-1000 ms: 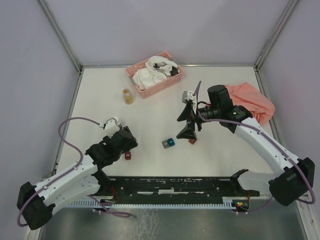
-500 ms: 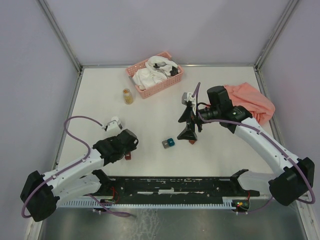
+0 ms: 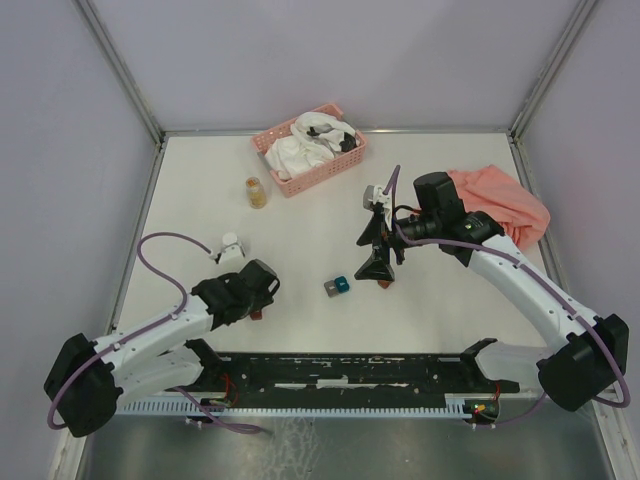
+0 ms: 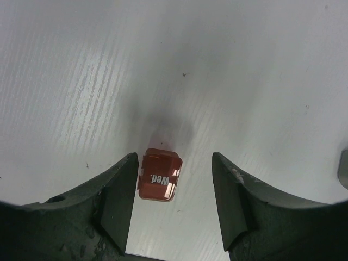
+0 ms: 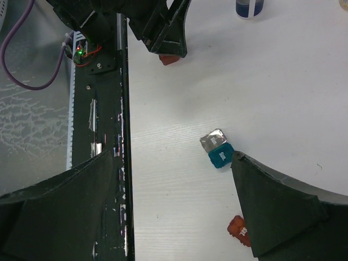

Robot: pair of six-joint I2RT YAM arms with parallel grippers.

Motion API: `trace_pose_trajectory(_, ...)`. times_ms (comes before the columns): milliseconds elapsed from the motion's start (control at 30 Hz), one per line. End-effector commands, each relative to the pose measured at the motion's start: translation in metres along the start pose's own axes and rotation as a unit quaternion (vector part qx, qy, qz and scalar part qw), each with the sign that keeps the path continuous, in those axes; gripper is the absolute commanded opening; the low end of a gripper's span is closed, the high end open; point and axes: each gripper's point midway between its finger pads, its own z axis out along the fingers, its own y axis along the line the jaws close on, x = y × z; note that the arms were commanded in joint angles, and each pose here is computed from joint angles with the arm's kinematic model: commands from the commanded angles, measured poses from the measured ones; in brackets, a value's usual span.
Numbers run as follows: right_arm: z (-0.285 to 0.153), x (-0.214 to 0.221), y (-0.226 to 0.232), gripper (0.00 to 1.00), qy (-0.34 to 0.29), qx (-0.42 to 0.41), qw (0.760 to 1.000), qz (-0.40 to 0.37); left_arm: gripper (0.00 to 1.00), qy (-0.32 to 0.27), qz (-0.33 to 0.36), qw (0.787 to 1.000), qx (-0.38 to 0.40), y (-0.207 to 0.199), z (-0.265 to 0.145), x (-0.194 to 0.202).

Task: Sort the pills into containers
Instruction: Close the pill container at the center of the board, then move the pill container to the center of the board.

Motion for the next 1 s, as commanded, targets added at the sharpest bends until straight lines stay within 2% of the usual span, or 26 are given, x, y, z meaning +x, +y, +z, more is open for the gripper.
trace_pose_trajectory(0, -0.002, -0.008, -0.002, 0.99, -0.007, 0.005, 1.000, -0.019, 0.64, -0.005, 0.007, 1.000, -0.011, 0.006, 0.003, 0.001)
trace_pose_trajectory(300, -0.002, -0.008, -0.003, 0.99, -0.006, 0.007, 1.000, -0.017, 0.63, 0.014, 0.021, 0.999, -0.021, 0.009, 0.009, 0.012)
trace_pose_trajectory(433, -0.002, -0.008, -0.003, 0.99, -0.006, 0.008, 1.000, -0.018, 0.54, 0.019, 0.023, 0.999, -0.012, 0.007, 0.010, 0.015)
trace_pose_trajectory(700, -0.003, -0.009, -0.002, 0.99, -0.007, 0.007, 1.000, -0.019, 0.53, 0.032, 0.032, 0.999, -0.009, 0.007, 0.012, 0.022)
trace_pose_trajectory(833, -0.003, -0.009, -0.002, 0.99, -0.007, 0.008, 1.000, -0.020, 0.46, 0.040, 0.036, 0.999, 0.007, -0.001, 0.011, 0.023)
trace_pose_trajectory(967, -0.003, -0.010, -0.002, 0.99, -0.008, 0.007, 1.000, -0.020, 0.33, 0.054, 0.050, 0.997, 0.037, -0.013, 0.008, 0.026)
